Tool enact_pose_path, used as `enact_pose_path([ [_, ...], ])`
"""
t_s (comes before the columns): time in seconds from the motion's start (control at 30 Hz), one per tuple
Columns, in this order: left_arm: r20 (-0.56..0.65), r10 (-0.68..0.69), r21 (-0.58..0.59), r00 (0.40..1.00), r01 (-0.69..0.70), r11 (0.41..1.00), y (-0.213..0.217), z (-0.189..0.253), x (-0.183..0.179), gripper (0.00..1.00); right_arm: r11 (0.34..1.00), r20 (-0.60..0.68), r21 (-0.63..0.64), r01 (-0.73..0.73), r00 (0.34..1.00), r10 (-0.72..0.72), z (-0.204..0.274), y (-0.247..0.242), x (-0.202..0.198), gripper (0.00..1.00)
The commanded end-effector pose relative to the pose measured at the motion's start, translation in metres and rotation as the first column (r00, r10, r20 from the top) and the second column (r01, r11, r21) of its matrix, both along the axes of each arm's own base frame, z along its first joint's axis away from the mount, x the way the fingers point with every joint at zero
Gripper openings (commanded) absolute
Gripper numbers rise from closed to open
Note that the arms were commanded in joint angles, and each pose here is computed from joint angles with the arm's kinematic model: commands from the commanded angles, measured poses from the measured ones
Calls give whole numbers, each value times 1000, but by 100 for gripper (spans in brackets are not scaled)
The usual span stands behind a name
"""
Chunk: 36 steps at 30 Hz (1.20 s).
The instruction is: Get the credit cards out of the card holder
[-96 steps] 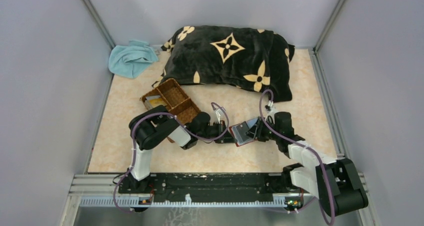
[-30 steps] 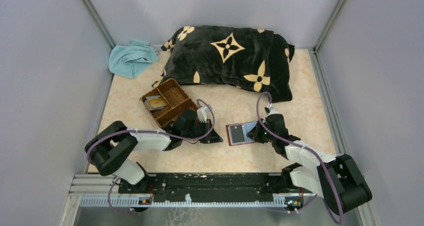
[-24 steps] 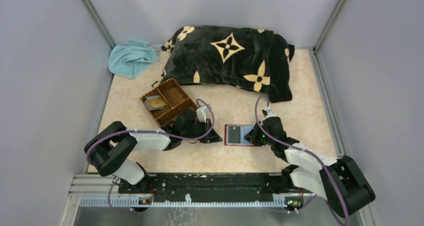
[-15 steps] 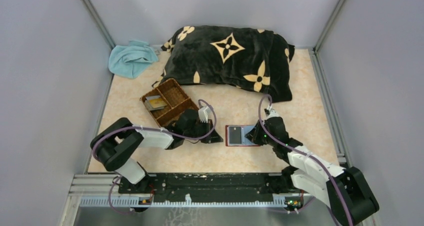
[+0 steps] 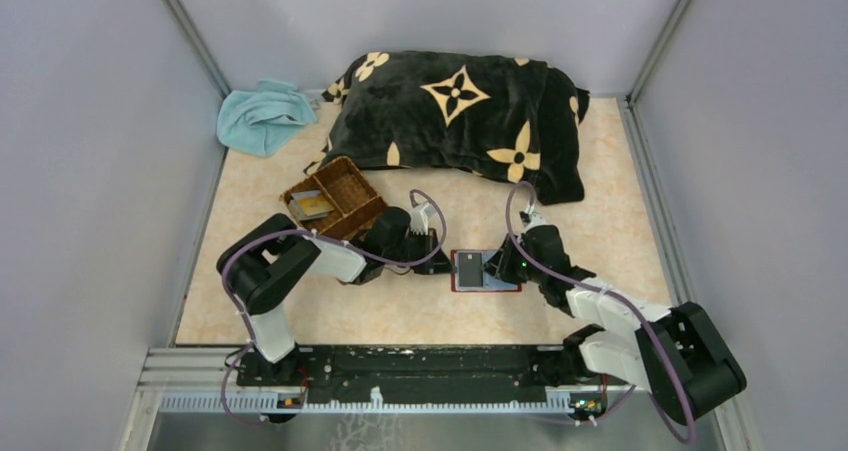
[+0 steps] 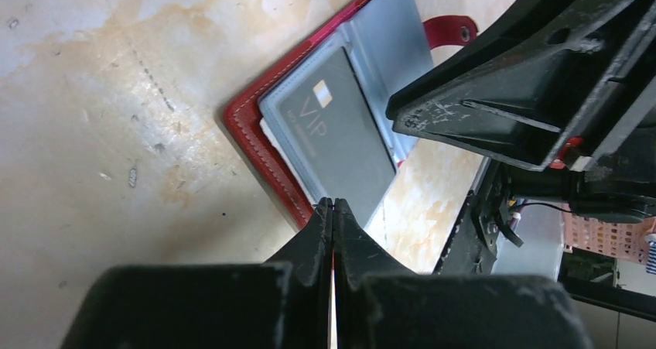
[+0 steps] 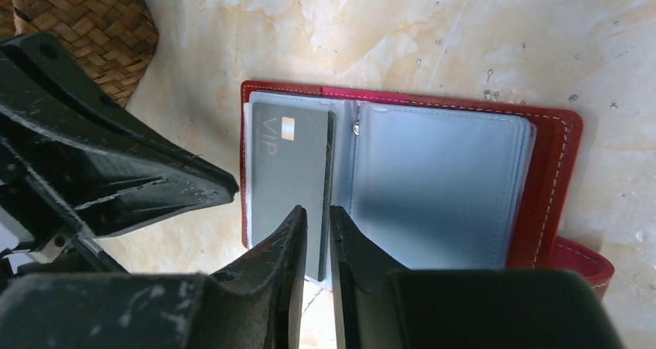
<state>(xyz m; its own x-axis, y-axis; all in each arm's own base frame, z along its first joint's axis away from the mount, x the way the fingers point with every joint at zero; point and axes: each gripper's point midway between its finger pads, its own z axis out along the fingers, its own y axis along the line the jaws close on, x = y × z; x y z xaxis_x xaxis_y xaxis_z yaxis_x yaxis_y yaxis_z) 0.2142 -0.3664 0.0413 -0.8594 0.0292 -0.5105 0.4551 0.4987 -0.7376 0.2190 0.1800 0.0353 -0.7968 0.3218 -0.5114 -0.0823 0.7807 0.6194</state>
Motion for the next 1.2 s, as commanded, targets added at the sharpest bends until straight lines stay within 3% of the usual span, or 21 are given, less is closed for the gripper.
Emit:
enact_pose_path([
  [0.0, 5, -24, -31, 1000, 25, 999, -6, -3, 2, 0, 998, 92, 46, -38, 995, 34, 24, 15, 17, 19],
  [0.73, -53, -12, -28, 999, 11, 1000, 4, -22, -8, 0, 998, 85, -12, -57, 995, 58, 7, 12, 19, 23],
  [1.17, -69, -14, -35, 997, 12, 999, 4, -24, -10, 0, 977, 101, 140, -162, 984, 149, 22, 36, 5, 24],
])
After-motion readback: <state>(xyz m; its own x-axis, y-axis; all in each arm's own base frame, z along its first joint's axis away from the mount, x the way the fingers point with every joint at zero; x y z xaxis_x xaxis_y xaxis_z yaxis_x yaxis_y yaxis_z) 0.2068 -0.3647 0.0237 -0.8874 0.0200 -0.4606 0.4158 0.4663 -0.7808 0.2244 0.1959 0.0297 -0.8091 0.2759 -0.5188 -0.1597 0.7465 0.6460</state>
